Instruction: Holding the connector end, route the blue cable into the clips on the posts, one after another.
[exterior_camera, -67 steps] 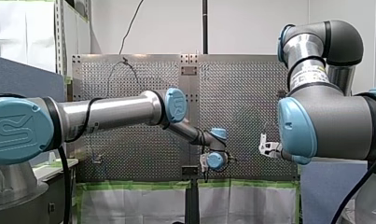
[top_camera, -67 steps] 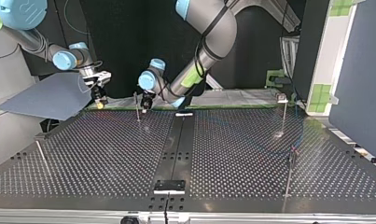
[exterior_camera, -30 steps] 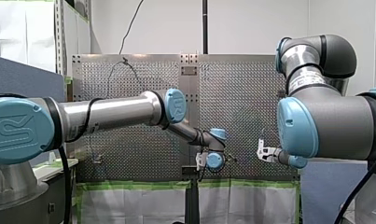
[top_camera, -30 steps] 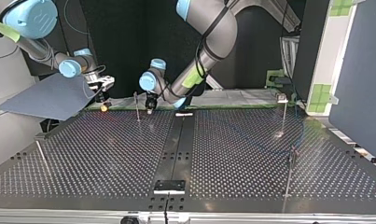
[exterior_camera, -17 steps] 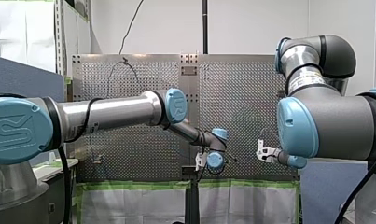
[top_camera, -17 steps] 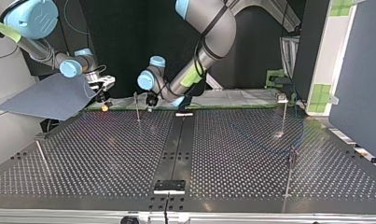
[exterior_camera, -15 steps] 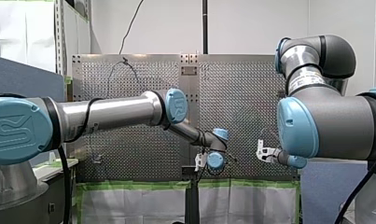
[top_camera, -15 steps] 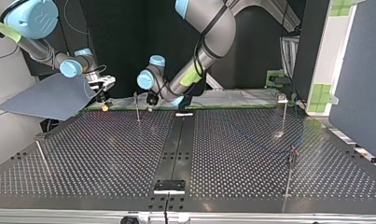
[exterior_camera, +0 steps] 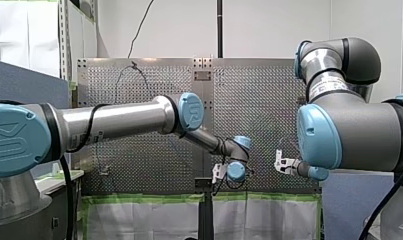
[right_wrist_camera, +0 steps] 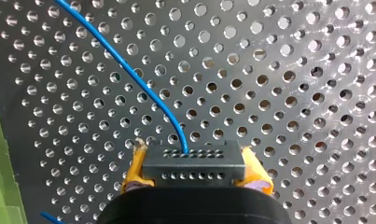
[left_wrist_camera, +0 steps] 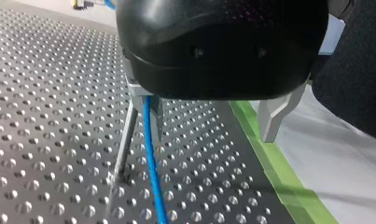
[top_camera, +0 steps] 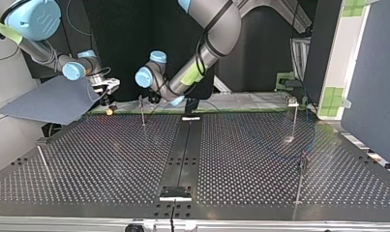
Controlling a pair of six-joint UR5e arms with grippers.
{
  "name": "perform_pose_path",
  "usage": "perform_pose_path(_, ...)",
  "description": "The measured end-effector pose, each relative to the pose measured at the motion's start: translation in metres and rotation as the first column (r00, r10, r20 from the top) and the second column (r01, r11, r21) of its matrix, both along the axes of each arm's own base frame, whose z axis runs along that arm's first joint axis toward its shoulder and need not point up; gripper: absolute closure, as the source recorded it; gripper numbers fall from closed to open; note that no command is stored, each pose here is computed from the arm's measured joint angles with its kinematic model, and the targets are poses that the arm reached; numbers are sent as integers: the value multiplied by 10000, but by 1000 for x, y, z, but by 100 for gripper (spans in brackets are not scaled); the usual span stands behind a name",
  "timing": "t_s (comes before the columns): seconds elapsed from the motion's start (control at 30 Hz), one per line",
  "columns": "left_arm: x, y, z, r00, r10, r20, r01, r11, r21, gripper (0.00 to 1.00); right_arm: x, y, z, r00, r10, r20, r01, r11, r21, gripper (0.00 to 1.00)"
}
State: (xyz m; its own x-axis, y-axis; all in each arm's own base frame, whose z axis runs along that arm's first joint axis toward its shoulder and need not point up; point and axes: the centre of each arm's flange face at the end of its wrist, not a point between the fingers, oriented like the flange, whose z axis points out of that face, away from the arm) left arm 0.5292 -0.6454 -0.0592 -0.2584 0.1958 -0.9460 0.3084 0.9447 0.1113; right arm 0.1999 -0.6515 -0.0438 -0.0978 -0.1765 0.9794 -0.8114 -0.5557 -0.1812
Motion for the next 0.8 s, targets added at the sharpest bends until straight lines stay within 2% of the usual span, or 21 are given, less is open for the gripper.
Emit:
perform_pose_path(0.4, 1, -6, 30, 9998, 50, 217, -46, 9998, -170, 0, 0, 0, 0, 10000, 30, 9, -30, 10000, -9, 100)
perform_pose_path(0.8, -9, -12, 42, 9999, 19, 135, -19, 10000, -26, 0, 1, 0, 0, 10000, 59, 25, -59, 10000, 11, 100)
